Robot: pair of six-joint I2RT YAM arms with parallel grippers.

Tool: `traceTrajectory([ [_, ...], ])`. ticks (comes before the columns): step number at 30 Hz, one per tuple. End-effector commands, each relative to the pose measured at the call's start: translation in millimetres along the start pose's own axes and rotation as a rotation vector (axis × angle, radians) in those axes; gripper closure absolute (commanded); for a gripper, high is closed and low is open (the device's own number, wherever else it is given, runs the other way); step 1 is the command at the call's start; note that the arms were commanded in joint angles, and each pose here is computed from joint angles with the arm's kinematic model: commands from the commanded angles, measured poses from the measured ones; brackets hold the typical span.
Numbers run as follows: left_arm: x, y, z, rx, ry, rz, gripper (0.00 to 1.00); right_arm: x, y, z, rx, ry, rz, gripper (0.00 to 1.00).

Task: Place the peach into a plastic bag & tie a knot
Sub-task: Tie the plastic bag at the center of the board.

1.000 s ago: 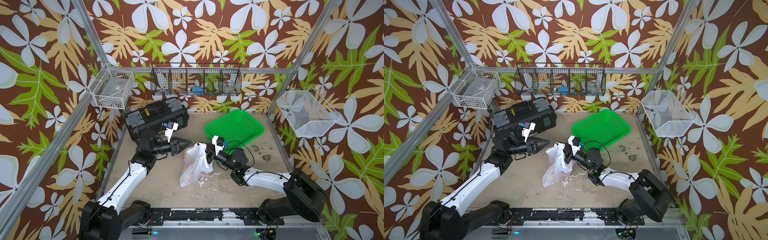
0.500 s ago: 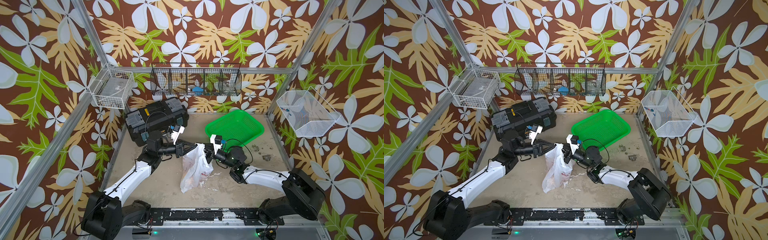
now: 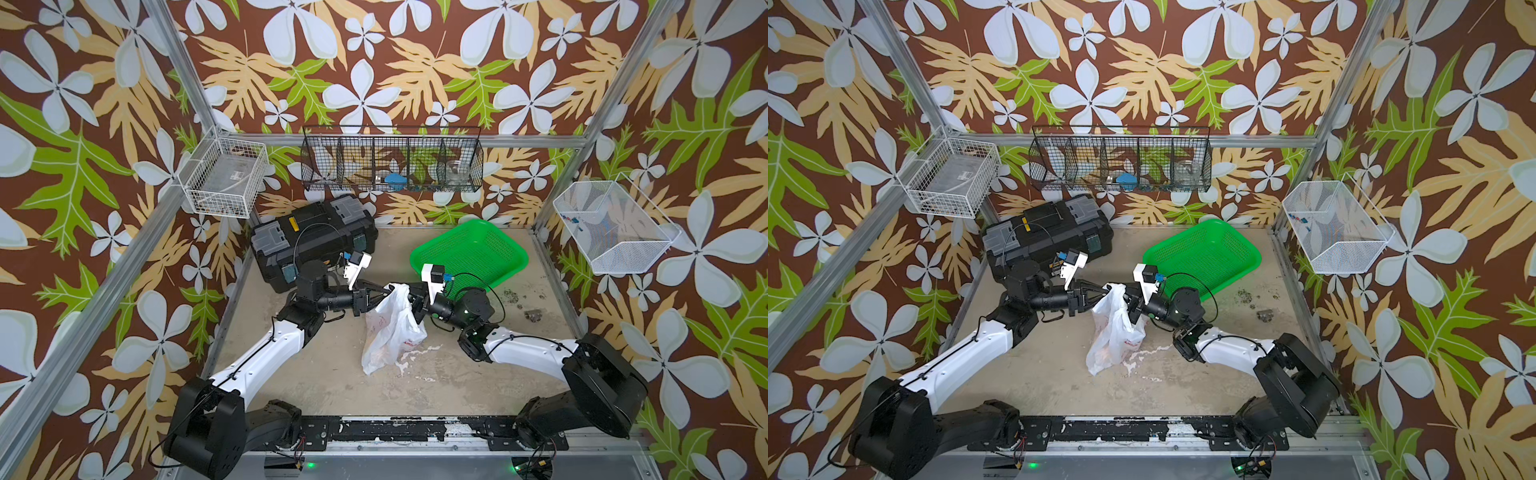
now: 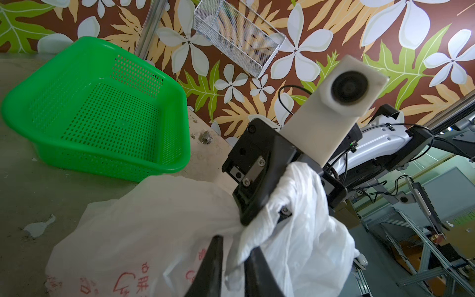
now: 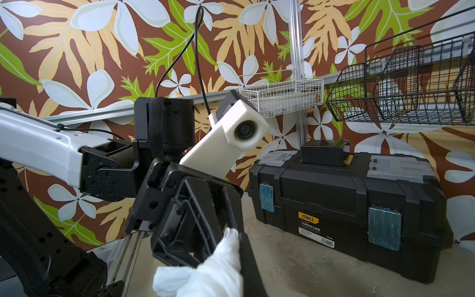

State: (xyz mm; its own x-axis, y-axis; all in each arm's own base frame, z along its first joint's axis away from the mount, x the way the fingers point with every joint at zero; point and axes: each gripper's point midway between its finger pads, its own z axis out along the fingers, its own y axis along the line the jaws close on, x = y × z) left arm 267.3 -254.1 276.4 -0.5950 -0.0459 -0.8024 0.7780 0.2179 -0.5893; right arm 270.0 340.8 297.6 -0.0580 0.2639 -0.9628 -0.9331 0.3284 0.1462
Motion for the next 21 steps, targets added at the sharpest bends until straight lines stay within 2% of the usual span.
traceTrajectory([
  [1,-6.3,-8.6,-1.1,0.023,-0.014,0.05,0.86,2.2,4.0,0.7,-0.023,0.009,0.018,0.94],
  [8,-8.7,-11.3,-2.6,0.013,-0.009,0.055,1.0,5.6,1.1,0.5,-0.013,0.034,0.028,0.89],
  [17,-3.2,3.9,-2.9,-0.057,-0.004,0.041,1.0,15.7,-17.3,-24.6,0.1,0.092,0.047,0.73],
  [21,-7.3,8.8,-2.6,-0.078,-0.006,0.035,1.0,22.7,-26.0,-36.3,0.18,0.138,0.055,0.69],
])
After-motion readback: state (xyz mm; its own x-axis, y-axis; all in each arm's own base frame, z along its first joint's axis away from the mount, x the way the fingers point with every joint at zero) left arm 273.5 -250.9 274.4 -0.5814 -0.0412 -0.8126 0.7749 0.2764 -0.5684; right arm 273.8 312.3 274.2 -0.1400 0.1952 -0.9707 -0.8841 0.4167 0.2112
